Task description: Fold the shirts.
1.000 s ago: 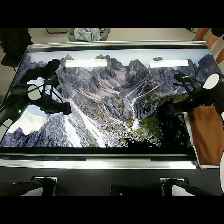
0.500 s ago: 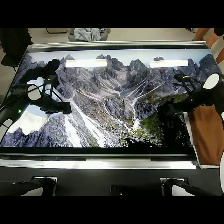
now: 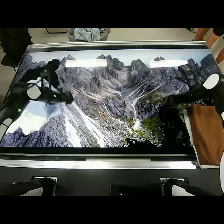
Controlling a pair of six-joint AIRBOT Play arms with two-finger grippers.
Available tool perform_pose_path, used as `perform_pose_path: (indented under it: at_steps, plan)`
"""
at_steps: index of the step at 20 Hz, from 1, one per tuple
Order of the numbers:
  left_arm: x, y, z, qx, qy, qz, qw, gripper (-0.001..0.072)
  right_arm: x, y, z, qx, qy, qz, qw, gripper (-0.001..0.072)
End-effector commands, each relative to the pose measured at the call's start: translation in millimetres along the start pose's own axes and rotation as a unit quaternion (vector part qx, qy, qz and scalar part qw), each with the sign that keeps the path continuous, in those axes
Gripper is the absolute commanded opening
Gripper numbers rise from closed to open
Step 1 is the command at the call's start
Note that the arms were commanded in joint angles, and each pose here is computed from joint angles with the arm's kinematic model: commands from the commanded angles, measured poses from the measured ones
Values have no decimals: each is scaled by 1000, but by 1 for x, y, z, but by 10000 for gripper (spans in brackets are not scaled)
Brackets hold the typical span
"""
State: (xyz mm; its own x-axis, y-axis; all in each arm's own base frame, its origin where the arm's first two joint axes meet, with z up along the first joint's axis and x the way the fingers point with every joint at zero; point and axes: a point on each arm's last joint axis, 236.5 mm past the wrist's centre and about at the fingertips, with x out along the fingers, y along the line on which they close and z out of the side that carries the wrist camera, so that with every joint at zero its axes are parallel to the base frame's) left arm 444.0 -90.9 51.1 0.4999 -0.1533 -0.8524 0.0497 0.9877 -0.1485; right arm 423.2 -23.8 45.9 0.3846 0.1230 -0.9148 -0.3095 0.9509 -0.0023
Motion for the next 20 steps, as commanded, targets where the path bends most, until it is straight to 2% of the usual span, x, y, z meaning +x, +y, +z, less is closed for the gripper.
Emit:
perform_pose_path:
  at_steps: [1, 4, 7, 11, 18, 19, 20]
  plan:
    - [-25, 40, 64, -18, -66, 41, 997, 720, 0, -7, 12, -10, -25, -14, 1000, 696]
    - [-56, 149, 78, -75, 2, 155, 985, 720, 0, -6, 10, -9, -22, -12, 1000, 669]
    - [-37, 208, 46, -153, 86, 185, 967, 720, 0, -4, 10, -9, -20, -9, 1000, 669]
    - [15, 232, 23, -169, 133, 189, 958, 720, 0, -4, 8, -9, -17, -7, 1000, 669]
    - [85, 234, -12, -175, 195, 169, 950, 720, 1, -4, 8, -8, -18, -8, 1000, 669]
    - [88, 235, -13, -176, 197, 169, 950, 620, 1, -4, 8, -8, -17, -8, 1000, 669]
    - [88, 234, -13, -175, 197, 168, 950, 178, 1, -4, 8, -8, -17, -8, 1000, 669]
